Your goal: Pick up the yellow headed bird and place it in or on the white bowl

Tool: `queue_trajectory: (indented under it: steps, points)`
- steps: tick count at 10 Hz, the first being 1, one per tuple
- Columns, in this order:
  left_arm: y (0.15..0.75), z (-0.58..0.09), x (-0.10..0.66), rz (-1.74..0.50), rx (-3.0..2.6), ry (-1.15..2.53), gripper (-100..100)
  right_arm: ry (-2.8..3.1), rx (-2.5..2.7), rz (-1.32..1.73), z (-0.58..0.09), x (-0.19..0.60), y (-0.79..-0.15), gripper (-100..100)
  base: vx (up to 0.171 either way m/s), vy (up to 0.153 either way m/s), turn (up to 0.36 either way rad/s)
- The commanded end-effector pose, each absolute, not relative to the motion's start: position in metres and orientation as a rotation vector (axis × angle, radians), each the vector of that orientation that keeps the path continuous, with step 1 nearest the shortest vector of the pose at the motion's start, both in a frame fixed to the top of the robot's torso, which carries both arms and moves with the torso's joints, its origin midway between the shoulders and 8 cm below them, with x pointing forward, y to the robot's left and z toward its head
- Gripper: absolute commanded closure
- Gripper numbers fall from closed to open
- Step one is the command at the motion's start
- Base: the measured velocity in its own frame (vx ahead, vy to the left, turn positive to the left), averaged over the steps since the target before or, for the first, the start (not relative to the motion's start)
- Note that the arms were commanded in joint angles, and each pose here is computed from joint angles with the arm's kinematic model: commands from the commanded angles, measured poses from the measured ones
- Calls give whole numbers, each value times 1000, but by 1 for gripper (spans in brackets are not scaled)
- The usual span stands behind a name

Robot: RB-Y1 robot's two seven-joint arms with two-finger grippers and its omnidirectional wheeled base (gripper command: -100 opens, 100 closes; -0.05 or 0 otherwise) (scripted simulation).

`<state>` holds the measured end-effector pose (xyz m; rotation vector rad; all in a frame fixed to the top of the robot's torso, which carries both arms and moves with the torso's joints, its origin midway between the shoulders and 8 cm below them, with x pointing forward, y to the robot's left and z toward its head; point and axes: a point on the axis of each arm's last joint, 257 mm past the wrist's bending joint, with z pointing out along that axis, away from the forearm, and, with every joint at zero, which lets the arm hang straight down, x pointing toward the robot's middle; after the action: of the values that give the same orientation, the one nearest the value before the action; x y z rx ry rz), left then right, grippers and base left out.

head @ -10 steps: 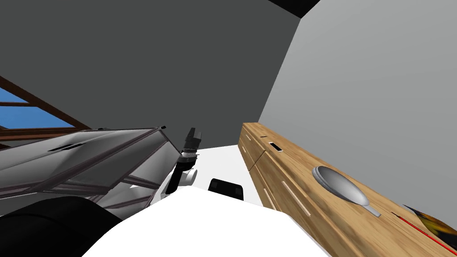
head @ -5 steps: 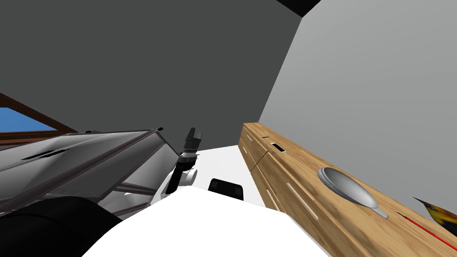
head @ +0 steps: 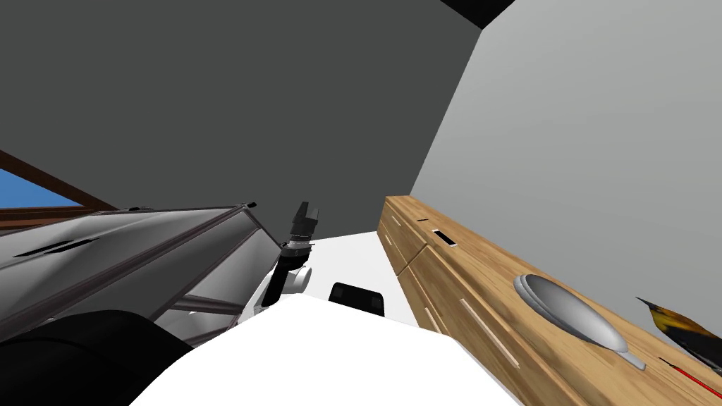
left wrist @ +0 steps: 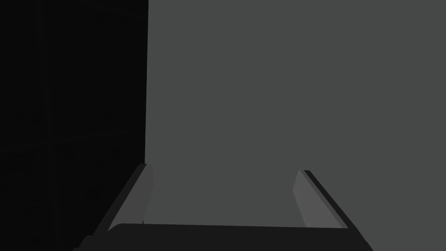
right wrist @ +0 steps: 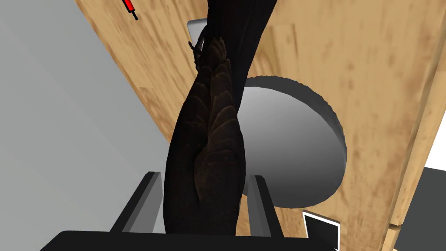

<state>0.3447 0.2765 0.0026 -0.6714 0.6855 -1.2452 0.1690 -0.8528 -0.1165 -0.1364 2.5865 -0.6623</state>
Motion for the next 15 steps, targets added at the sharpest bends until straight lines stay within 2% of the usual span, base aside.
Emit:
queue_trajectory:
  steps: [1,10,11,15]
  points:
    - [276,3,345,-1245,-671,685,0,2586,-148,-658,-115,173,-852,100,44,-7,19]
    - [277,3,345,-1245,-671,685,0,2613,-275,-565,-137,200,-820,100,41,-44,70]
    - [277,3,345,-1245,-671,685,0,2613,-275,-564,-137,201,-820,-100,0,0,0]
    - [276,3,345,-1245,-671,685,0,2613,-275,-564,-137,201,-820,-100,0,0,0]
